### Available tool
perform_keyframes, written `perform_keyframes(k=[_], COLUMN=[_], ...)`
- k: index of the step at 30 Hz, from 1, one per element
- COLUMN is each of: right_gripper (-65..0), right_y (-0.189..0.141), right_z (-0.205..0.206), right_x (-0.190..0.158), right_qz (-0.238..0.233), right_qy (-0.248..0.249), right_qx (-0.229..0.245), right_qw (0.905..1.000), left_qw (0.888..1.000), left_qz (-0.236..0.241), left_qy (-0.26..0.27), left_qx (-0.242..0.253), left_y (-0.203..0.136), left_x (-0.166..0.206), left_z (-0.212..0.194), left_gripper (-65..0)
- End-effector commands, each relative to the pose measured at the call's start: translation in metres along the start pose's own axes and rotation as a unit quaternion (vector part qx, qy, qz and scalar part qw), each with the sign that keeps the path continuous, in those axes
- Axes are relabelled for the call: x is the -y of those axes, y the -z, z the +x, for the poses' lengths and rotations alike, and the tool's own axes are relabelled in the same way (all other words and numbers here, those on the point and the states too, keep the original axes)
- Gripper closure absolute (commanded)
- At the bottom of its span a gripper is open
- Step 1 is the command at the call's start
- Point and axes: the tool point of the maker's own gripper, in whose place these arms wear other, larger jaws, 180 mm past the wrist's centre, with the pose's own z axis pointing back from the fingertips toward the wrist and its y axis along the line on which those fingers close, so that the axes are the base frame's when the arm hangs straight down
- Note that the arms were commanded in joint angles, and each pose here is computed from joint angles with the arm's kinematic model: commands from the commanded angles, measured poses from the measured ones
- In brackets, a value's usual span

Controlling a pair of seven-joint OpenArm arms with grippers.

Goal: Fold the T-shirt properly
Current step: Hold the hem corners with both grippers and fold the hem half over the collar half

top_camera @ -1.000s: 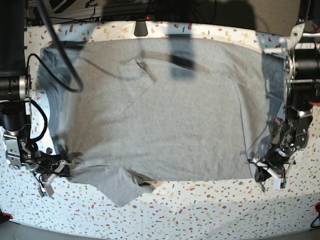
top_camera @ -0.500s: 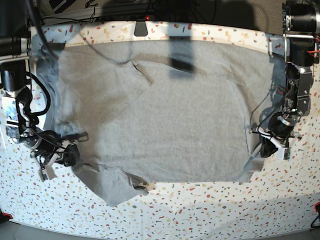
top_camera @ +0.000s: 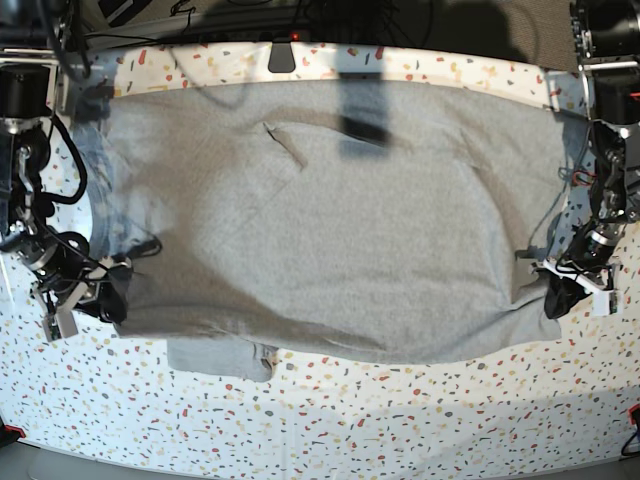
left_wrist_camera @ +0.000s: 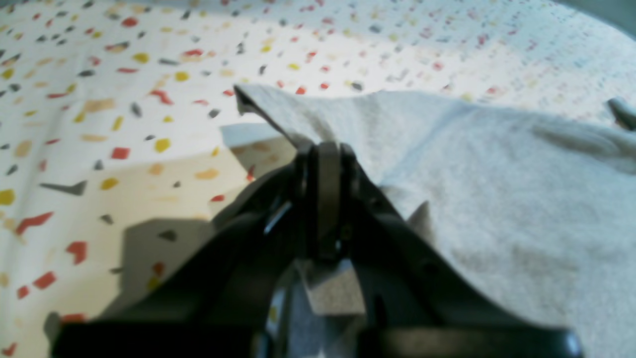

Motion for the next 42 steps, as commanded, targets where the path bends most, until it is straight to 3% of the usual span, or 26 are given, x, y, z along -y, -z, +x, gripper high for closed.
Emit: perform_keyframes(k=[1, 11, 18, 31, 42], right_gripper=[0.0, 0.0, 0.0, 0.0, 0.0], right_y=[-0.008, -0.049, -0.073, -0.085, -0.088], right_z=[0.023, 0.035, 0.04, 0.003, -0.043], right_x=[0.007, 0.006, 0.003, -0.002, -0.013], right_qz=[-0.005, -0.032, -0.054, -0.057, -0.069], right_qy=[-0.009, 0.016, 0.012, 0.016, 0.012], right_qx=[0.031, 0.066, 0.079, 0.027, -0.034], right_qw=[0.9995, 0.9972, 0.9953, 0.9979, 0.997], left_qw=[0.999, 0.994, 0.997, 0.996, 0.989], left_qz=[-0.002, -0.031, -0.003, -0.015, -0.004], left_qy=[0.007, 0.093, 0.067, 0.089, 0.112], left_qx=[0.044, 0.037, 0.037, -0.024, -0.098], left_y=[-0.002, -0.038, -0.061, -0.096, -0.12], left_x=[-0.006, 0.009, -0.013, -0.01, -0.019], left_z=[0.035, 0.057, 0.053, 0.028, -0.018], left_gripper=[0.0, 0.0, 0.0, 0.0, 0.0])
